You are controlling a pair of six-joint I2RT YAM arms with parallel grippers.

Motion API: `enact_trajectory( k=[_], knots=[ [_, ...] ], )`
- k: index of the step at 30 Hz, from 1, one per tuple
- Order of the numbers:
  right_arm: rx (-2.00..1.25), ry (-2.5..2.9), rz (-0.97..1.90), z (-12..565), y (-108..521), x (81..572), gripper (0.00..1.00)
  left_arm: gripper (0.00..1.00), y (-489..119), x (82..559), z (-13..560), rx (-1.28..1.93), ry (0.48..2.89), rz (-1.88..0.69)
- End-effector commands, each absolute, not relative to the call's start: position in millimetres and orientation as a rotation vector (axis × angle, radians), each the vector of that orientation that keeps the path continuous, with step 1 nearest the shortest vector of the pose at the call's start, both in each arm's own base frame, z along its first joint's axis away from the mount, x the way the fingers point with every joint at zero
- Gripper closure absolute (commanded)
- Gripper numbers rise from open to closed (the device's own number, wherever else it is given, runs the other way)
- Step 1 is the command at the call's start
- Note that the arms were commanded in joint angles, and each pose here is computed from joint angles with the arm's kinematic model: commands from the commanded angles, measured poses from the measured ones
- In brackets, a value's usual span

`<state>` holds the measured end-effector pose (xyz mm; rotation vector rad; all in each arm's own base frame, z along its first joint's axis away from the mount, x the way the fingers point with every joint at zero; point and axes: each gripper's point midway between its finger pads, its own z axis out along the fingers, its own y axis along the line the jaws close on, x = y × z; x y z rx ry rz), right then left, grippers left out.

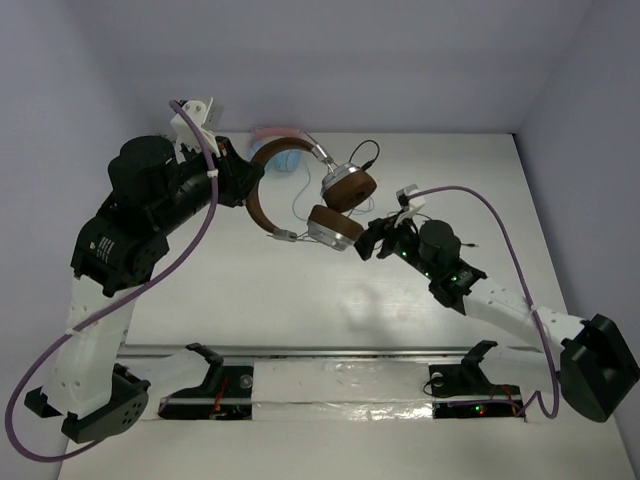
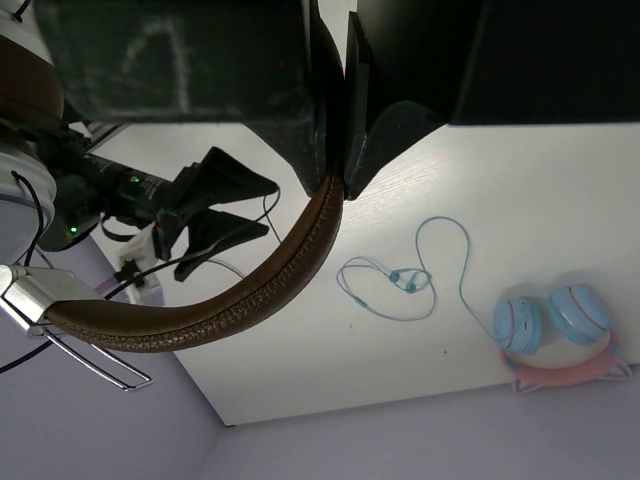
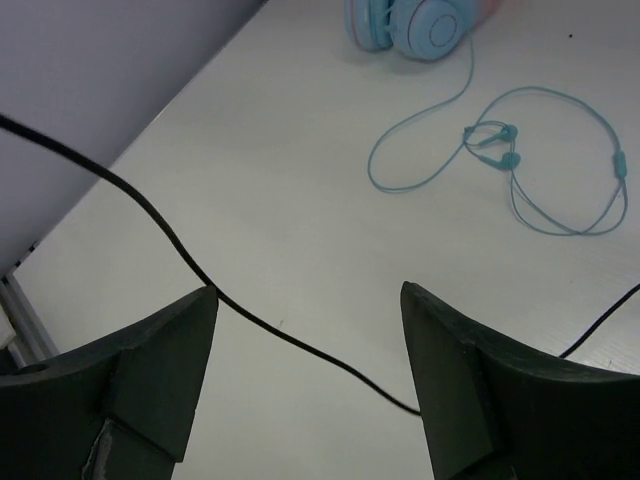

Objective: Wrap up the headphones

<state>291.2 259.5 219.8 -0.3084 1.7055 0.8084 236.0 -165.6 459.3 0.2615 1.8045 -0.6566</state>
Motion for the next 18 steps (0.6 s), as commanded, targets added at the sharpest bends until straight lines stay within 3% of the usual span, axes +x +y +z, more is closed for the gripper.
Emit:
enact_trajectory(
  k=[1,10,18],
  knots=[
    [-0.344,1.665,0.801,225,269,302,0.21,1.00,-171,225,504,0.281,1.675,-0.745],
    [-0.400,1.694,0.886,207,285,295,0.21,1.00,-181,232,533,0.316,1.636,-0.769],
    [-0.326,1.755,0.880,176,285,304,0.31,1.00,-185,232,576,0.309,1.525,-0.811]
  ],
)
